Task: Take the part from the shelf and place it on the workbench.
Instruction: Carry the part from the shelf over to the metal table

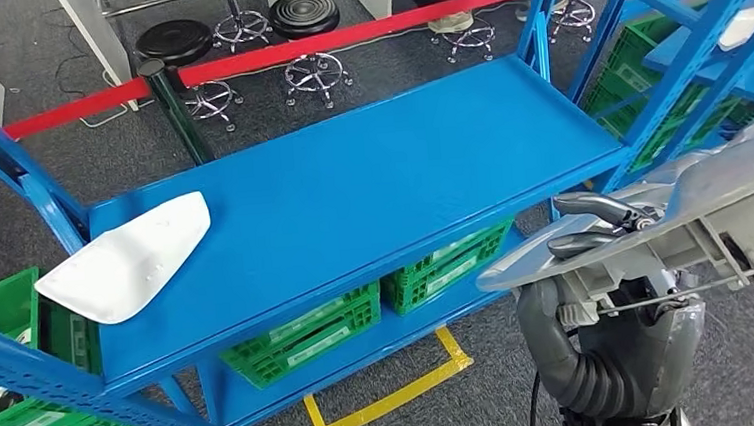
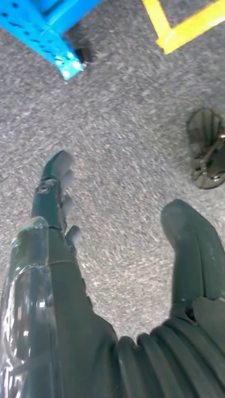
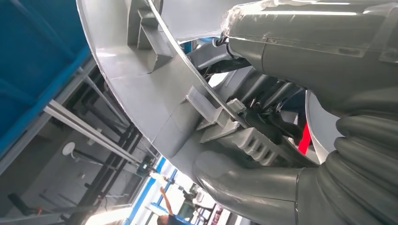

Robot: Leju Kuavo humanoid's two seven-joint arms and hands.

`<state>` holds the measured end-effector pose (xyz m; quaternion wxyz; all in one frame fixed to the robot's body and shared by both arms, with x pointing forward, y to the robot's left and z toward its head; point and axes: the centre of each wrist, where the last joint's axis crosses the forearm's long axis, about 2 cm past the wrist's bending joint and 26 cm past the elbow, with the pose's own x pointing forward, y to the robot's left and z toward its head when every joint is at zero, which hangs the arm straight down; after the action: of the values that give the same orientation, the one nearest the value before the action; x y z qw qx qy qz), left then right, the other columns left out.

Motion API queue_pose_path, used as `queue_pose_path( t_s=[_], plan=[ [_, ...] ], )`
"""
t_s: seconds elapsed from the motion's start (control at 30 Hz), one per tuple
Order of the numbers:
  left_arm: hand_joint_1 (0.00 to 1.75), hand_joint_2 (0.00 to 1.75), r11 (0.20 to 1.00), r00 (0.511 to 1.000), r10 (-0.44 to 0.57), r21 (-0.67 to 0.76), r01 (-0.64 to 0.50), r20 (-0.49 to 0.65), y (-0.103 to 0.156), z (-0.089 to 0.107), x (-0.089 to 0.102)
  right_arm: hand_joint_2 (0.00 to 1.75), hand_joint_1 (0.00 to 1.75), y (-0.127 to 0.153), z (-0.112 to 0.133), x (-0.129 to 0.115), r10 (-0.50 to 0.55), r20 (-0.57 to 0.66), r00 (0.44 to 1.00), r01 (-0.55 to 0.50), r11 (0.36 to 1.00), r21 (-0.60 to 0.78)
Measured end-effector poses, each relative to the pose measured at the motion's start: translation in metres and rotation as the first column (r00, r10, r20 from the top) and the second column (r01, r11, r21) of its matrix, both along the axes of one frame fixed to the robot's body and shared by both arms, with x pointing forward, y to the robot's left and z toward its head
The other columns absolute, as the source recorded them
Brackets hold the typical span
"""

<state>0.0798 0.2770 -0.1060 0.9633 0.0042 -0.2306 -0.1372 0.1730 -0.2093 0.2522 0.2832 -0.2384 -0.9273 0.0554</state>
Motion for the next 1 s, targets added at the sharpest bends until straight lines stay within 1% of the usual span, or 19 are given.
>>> queue_pose_path(
  t_s=[0.27,0.63,0.8,1.0],
  plan=[
    [0.0,1.75,1.0,1.0,0.001,-0.013,-0.001,-0.021,-0.005,0.0,0.0,1.75,1.75,-0.001,0.001,0.001,-0.029,-0.051,0.998,0.029,1.0,0.007],
    [0.0,1.75,0.998,0.997,-0.01,-0.059,0.006,-0.071,-0.028,0.001,-0.001,1.75,1.75,-0.007,0.007,0.004,-0.06,-0.089,0.994,0.054,0.997,-0.062],
    [0.0,1.75,0.998,0.999,-0.008,-0.058,0.006,-0.047,-0.033,0.002,-0.001,1.75,1.75,-0.009,0.011,0.004,-0.065,-0.071,0.995,0.06,0.995,-0.074],
    [0.0,1.75,0.998,1.0,-0.005,-0.057,0.006,0.001,-0.031,0.002,-0.001,1.75,1.75,-0.009,0.016,0.005,-0.055,-0.043,0.998,0.051,0.995,-0.082]
  ],
)
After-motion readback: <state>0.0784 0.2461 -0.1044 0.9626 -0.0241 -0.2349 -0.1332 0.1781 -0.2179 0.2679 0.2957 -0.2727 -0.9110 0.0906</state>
